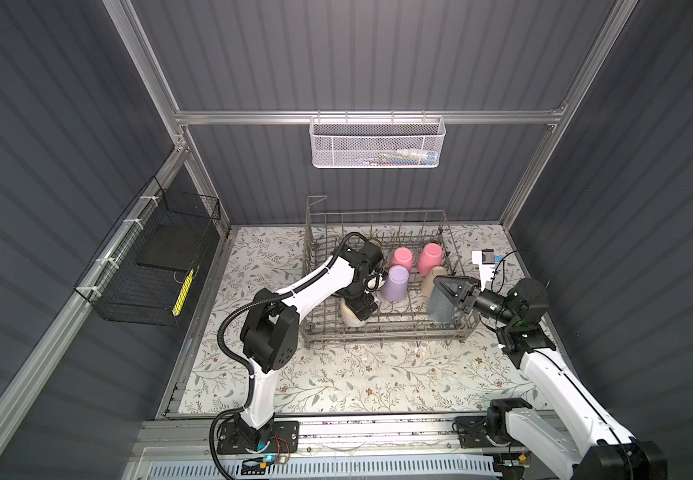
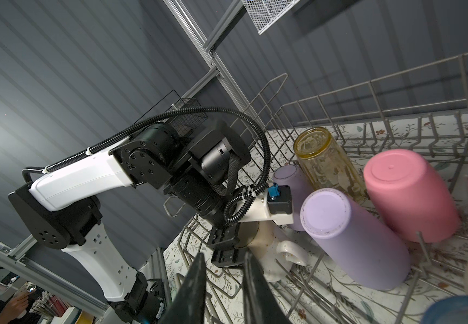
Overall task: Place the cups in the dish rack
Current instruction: 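Set the white mug in the rack nearest the robot and open the left gripper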
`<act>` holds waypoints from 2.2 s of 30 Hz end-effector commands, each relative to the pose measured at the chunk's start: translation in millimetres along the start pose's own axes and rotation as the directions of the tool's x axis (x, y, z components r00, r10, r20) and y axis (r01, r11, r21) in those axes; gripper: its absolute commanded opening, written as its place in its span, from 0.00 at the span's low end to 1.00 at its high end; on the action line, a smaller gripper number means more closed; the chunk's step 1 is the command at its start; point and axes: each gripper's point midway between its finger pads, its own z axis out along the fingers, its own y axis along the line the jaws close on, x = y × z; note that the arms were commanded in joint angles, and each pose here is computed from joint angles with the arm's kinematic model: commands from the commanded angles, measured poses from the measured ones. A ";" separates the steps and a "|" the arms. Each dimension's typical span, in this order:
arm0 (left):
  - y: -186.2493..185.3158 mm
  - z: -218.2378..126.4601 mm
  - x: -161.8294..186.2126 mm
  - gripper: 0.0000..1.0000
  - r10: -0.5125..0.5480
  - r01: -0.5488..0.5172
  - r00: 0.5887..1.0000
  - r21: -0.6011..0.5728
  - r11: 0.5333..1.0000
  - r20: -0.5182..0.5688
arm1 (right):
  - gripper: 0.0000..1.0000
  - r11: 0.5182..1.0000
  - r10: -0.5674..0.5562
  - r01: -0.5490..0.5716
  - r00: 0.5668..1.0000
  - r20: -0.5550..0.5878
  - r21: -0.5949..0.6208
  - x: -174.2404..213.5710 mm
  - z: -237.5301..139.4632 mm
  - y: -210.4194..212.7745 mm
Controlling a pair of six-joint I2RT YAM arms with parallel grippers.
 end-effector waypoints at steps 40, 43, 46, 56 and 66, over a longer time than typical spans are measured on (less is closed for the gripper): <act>-5.3 -52.1 -10.7 1.00 -0.020 0.022 0.993 -0.016 1.000 0.115 | 0.26 1.000 -0.022 0.022 1.000 -0.007 -0.007 2.1 -2.1 1.9; -5.2 -65.8 -10.6 1.00 -0.020 0.024 0.989 -0.020 1.000 0.143 | 0.26 1.000 -0.026 0.025 1.000 -0.007 -0.008 2.1 -2.1 2.1; -4.3 -81.0 -9.4 1.00 -0.020 0.026 0.986 -0.033 0.999 0.166 | 0.27 1.000 -0.027 0.027 1.000 -0.006 -0.006 1.6 -2.3 2.2; 10.4 -138.2 -1.3 1.00 -0.021 0.065 0.957 -0.145 0.987 0.290 | 0.27 1.000 -0.027 0.027 1.000 -0.008 -0.001 3.1 -3.0 1.7; 40.6 -241.5 10.3 1.00 -0.018 0.259 0.794 -0.312 0.914 0.607 | 0.28 1.000 -0.026 0.026 1.000 -0.005 0.005 2.0 -2.8 0.7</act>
